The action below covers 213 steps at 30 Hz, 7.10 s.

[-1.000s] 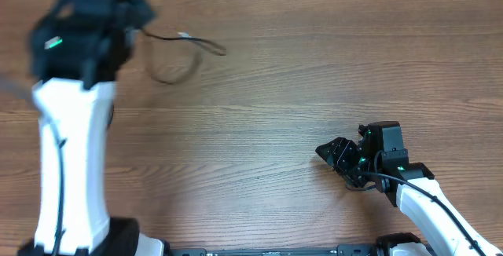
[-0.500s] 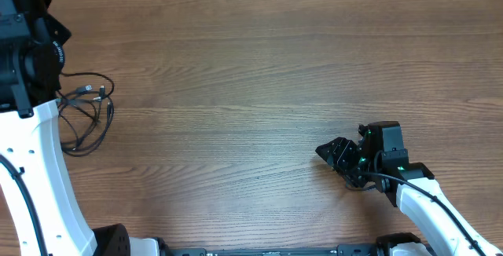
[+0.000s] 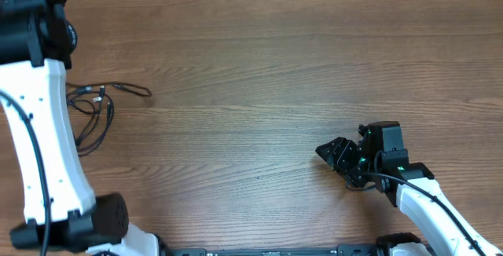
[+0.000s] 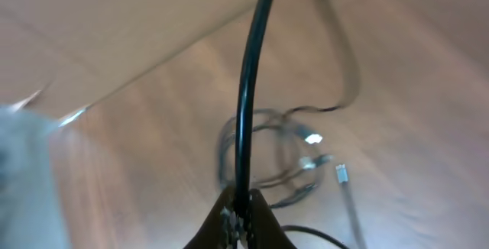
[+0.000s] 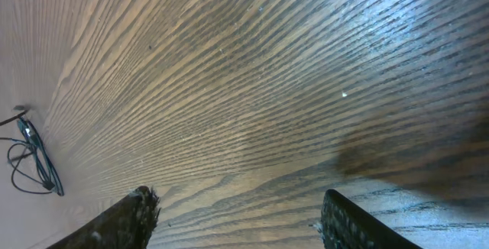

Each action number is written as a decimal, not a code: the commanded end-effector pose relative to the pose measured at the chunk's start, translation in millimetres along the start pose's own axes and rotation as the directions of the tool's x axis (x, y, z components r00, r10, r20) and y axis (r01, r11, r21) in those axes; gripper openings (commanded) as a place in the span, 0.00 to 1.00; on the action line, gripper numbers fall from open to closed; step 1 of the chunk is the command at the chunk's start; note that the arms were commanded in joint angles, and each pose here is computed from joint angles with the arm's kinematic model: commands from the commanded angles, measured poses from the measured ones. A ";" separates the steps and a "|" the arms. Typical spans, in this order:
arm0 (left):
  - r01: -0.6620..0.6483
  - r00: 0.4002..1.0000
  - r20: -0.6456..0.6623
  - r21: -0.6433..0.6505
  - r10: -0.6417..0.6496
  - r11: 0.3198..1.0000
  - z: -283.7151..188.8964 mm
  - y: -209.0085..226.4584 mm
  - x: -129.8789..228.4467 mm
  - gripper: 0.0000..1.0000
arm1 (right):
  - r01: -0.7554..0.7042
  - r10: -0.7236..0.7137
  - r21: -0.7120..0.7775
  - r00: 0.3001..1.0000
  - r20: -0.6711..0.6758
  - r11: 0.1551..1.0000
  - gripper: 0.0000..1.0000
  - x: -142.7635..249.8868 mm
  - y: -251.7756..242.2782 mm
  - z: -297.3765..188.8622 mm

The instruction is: Untangle cables

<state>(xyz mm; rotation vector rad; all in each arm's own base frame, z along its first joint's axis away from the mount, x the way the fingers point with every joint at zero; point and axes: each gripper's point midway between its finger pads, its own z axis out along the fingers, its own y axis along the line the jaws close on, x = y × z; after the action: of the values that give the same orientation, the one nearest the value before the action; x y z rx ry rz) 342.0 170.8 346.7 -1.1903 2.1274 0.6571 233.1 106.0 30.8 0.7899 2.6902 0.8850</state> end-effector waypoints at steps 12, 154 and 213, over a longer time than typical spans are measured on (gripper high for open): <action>0.224 0.902 -0.300 -0.289 -0.311 0.931 95.1 81.1 34.3 0.05 | 0.005 -0.005 -0.004 1.000 0.002 1.000 0.67 -0.9 0.5 -0.8; 0.265 0.870 0.370 0.208 -0.326 0.942 -3.0 80.6 -96.8 0.04 | 0.004 -0.004 -0.006 1.000 0.004 1.000 0.67 -1.5 1.1 -0.8; 0.068 0.927 -0.341 0.565 0.158 0.822 25.0 -63.8 83.5 0.91 | 0.004 -0.004 -0.007 1.000 0.005 1.000 0.67 -1.6 1.4 -0.8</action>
<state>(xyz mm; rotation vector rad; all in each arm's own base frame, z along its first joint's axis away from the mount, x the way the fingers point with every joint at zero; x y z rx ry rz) 360.5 136.2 291.9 -1.0532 2.2721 -0.1737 232.9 105.9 30.7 0.7912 2.6911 0.8842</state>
